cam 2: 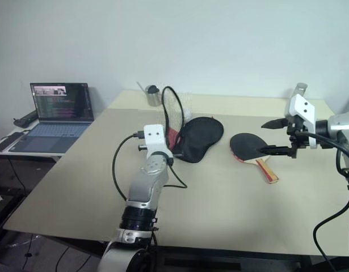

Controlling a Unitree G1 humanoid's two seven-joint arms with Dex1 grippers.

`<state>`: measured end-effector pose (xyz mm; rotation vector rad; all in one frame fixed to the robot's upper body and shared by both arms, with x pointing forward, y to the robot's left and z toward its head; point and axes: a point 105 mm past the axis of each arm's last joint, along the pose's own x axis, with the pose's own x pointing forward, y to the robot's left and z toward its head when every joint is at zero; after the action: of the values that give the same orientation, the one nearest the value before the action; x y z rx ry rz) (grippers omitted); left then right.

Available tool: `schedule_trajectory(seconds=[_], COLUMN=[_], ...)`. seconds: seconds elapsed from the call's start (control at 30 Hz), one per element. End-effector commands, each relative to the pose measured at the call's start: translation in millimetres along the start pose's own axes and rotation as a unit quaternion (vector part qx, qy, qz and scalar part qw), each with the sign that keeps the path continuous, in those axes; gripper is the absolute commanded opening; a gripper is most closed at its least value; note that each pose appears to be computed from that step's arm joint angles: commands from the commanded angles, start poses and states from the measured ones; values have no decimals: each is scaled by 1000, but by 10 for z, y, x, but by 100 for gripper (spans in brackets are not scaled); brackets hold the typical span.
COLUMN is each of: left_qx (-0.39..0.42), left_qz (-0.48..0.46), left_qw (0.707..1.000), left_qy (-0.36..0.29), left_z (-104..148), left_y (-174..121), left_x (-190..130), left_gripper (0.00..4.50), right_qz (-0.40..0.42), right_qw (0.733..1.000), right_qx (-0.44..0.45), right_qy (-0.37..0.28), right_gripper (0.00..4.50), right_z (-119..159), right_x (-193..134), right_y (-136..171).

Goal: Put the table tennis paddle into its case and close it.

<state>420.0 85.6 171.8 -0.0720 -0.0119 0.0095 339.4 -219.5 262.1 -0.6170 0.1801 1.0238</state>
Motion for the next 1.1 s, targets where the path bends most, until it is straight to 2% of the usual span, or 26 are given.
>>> schedule_trajectory(seconds=[0.03,0.33,0.5,0.63,0.9,1.1], left_qx=[-33,-84,-115,-135,-105,-110], left_qz=[-40,-64,-54,-37,16,29], left_qw=[998,994,992,990,993,986], left_qy=[-27,-5,15,34,52,122], left_z=[179,151,114,99,176,-1], left_y=[-215,-308,-194,72,697,952], left_x=[10,14,-9,-31,-18,-78], left_gripper=[3,3,3,3,3,3], right_qz=[-16,-18,-18,-18,-17,-17], right_qw=[999,999,999,999,1000,1000], right_qx=[-26,-30,-29,-27,-23,-22], right_qy=[-17,-14,-10,-6,-8,-11], right_gripper=[450,450,450,450,450,450], right_z=[148,159,159,143,117,114], right_x=[-93,-143,-158,-162,-145,-124], right_y=[-50,-39,-31,-32,-31,-32])
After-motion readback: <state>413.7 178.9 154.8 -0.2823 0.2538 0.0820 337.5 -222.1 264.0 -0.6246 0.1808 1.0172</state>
